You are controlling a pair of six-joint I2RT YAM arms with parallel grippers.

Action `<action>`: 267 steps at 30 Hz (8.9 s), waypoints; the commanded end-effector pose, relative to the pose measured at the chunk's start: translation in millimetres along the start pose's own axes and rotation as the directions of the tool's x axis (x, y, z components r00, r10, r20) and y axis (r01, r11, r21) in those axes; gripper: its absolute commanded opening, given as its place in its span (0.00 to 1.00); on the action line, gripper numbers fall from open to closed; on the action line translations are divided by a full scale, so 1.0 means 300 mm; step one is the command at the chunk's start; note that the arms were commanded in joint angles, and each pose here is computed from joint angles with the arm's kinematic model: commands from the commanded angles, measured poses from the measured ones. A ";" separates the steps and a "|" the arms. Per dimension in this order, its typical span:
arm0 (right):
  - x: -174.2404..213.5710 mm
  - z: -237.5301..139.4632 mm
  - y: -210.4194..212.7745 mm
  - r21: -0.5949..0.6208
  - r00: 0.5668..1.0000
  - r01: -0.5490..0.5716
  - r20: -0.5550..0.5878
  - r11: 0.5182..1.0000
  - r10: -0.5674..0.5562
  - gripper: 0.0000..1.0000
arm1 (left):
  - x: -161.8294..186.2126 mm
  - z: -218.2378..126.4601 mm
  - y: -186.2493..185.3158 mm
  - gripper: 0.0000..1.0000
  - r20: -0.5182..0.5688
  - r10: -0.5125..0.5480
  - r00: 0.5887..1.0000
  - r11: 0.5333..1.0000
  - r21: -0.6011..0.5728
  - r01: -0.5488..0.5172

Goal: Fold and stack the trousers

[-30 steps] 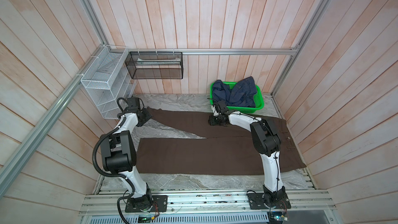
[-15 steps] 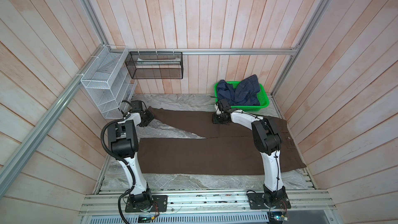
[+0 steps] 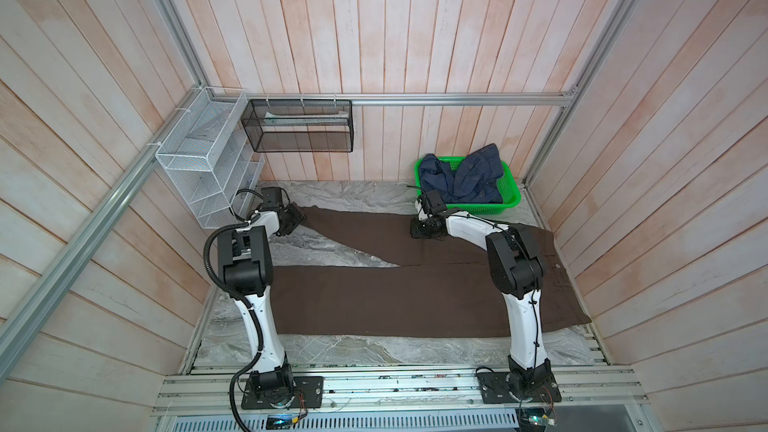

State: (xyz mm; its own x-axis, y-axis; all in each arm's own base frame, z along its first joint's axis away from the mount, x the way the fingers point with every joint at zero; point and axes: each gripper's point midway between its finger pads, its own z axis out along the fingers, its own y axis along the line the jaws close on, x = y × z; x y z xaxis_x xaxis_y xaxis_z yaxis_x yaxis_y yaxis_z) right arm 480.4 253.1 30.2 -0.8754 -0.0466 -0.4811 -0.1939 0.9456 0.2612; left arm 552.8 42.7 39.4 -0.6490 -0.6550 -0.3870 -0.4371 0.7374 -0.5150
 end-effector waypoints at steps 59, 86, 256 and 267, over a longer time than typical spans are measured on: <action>0.039 -0.221 0.087 -0.035 0.998 0.064 0.027 0.997 -0.063 0.33 | 0.243 -0.300 -0.708 0.53 -0.052 0.455 0.889 0.886 -0.068 -0.458; 0.073 -0.210 0.164 -0.066 0.995 0.094 -0.012 0.993 -0.095 0.33 | 0.188 0.183 -0.384 0.45 -0.259 0.374 0.890 0.927 0.085 -0.365; 0.203 -0.389 -0.919 0.125 0.743 -0.664 0.214 0.737 0.634 0.42 | 0.397 -0.176 0.253 0.63 -0.303 0.190 0.934 0.929 -0.251 -0.271; 0.267 -0.410 -0.980 0.172 0.709 -0.703 0.235 0.690 0.665 0.42 | 0.368 -0.229 0.185 0.64 -0.274 0.213 0.938 0.942 -0.198 -0.271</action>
State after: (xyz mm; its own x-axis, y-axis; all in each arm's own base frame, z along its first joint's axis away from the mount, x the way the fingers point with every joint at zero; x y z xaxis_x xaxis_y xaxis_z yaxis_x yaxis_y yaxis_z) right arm 430.6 -60.3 30.7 -0.6503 0.6483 -0.3960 0.5064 0.7585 0.4101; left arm 435.5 28.2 29.4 -0.8415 -0.4158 -0.3450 -0.3537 0.9066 -0.2302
